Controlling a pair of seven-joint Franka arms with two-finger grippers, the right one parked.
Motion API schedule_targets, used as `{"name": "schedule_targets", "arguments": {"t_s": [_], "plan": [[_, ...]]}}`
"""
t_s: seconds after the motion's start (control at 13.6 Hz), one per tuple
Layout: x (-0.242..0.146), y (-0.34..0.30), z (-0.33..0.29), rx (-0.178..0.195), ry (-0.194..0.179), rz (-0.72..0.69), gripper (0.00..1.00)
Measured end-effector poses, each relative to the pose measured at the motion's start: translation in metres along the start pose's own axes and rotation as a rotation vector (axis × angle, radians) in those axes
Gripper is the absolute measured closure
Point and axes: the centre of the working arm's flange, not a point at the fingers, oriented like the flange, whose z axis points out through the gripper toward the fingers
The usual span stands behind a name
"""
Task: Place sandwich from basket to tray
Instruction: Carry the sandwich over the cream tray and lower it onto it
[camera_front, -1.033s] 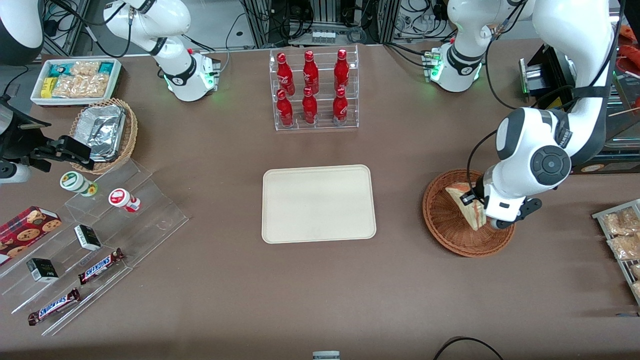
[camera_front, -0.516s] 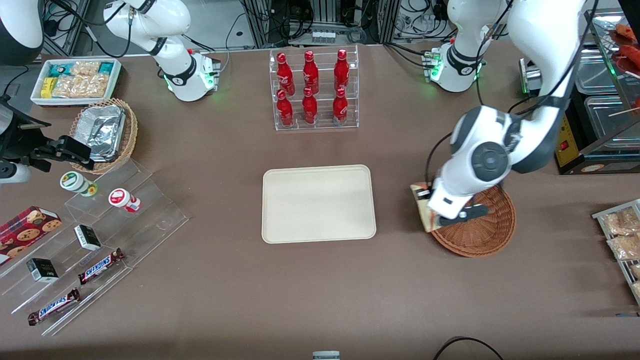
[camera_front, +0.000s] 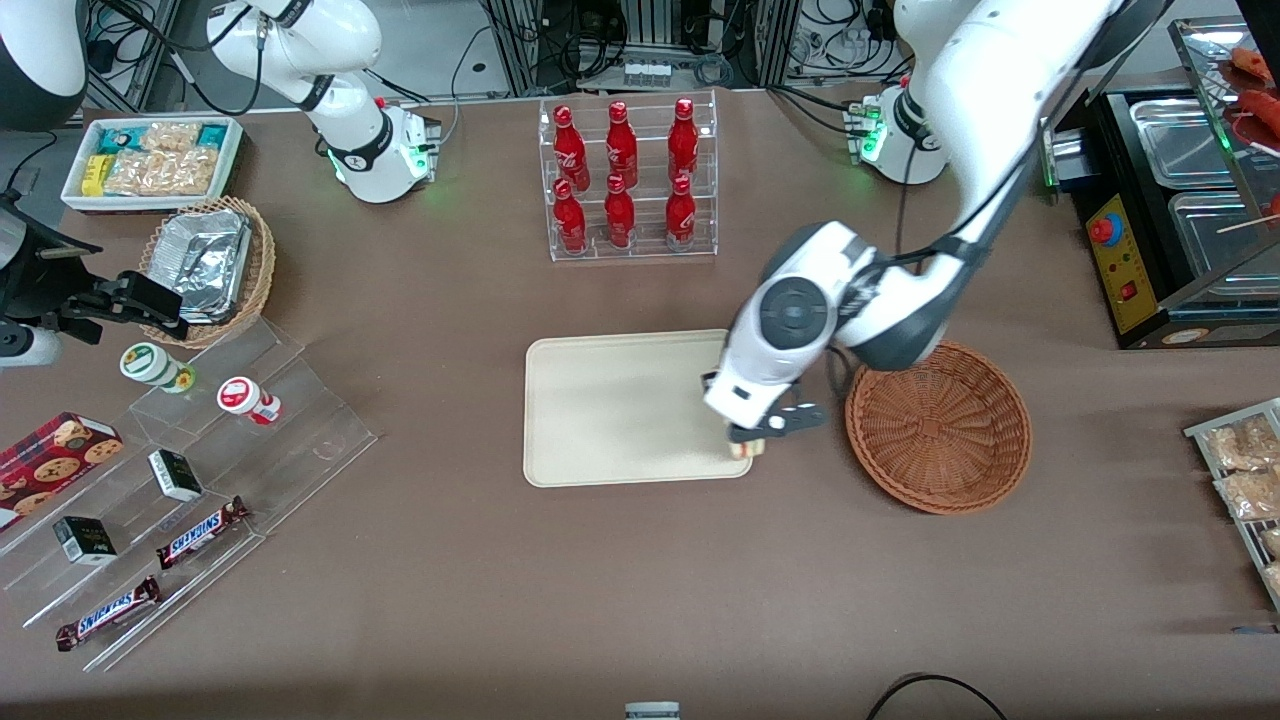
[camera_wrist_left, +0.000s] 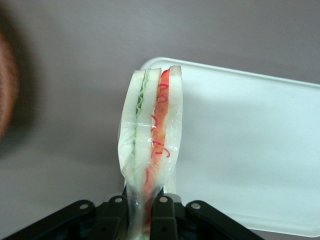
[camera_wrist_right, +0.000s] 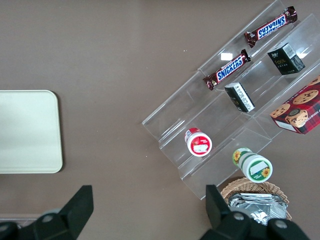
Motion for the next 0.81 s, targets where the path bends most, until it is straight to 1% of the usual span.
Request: {"name": "schedule_targets", "arguments": {"t_s": [0.07,0.3,0.52,0.74,0.81], "plan": [[-0.005,0.013,0.007,0.006,0.006,-0.002,0.85],[-0.019,0.052,0.018,-0.008,0.017,0.012,0.85],[-0.036,0.081,0.036,0.005,0.037,0.008,0.85],[-0.050,0.108,0.051,0.006,0.056,0.007,0.85],[-0.052,0.113,0.055,0.005,0.057,0.007,0.85]]}}
